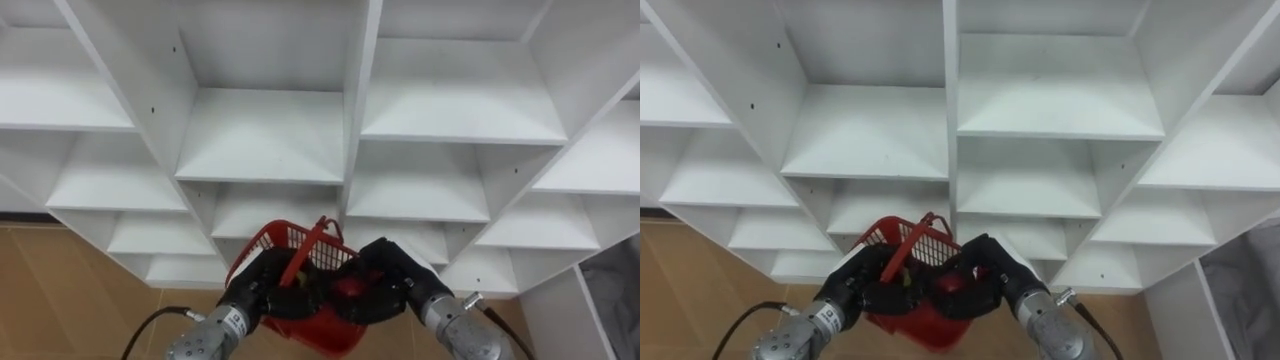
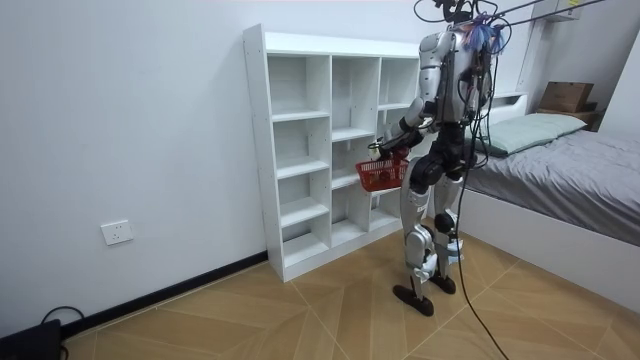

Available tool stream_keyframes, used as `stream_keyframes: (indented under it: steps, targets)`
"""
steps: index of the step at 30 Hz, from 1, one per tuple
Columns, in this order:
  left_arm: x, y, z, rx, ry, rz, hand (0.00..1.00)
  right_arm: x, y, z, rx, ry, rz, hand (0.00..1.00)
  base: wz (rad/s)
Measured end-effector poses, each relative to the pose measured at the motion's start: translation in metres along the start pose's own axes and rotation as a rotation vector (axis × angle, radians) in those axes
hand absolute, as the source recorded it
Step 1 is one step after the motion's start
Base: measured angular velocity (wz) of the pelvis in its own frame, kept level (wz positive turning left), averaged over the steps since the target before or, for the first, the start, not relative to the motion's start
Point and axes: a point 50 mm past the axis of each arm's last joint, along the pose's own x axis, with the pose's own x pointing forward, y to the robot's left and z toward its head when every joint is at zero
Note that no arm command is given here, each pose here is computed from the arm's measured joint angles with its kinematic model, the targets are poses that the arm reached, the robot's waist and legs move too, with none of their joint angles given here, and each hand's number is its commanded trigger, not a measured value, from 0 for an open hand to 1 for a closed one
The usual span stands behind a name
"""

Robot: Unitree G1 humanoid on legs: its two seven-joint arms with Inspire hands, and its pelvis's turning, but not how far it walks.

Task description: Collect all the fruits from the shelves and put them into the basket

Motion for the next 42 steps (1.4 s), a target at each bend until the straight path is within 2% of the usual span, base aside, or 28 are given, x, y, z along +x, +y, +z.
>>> stream_keyframes:
  steps: [23,24,25,26,27,42]
  targets:
    - [0.0005,-0.0026,0.0006,-0.002,-0.002,-0.04,1.0,0.0016,-0.0007,-0.0059,-0.012,0.046,0.03,1.0,0.0]
    - [0.0005,-0.0026,0.0006,-0.002,-0.002,-0.04,1.0,0.002,-0.0011,-0.0052,-0.013,0.044,0.029,0.91,0.0]
    - [0.0005,-0.0026,0.0006,-0.002,-0.002,-0.04,1.0,0.0022,-0.0013,-0.0049,-0.014,0.043,0.029,0.62,0.0]
    - [0.0004,-0.0025,0.0006,-0.002,-0.002,-0.04,1.0,0.0026,-0.0017,-0.0043,-0.015,0.041,0.029,0.1,0.0]
    - [0.0004,-0.0025,0.0006,-0.002,-0.002,-0.04,1.0,0.0029,-0.002,-0.0038,-0.016,0.04,0.028,0.0,0.0]
    - [0.0001,-0.0021,0.0007,0.009,0.004,-0.065,1.0,0.0052,-0.0015,-0.0002,-0.015,0.028,0.036,0.0,0.0]
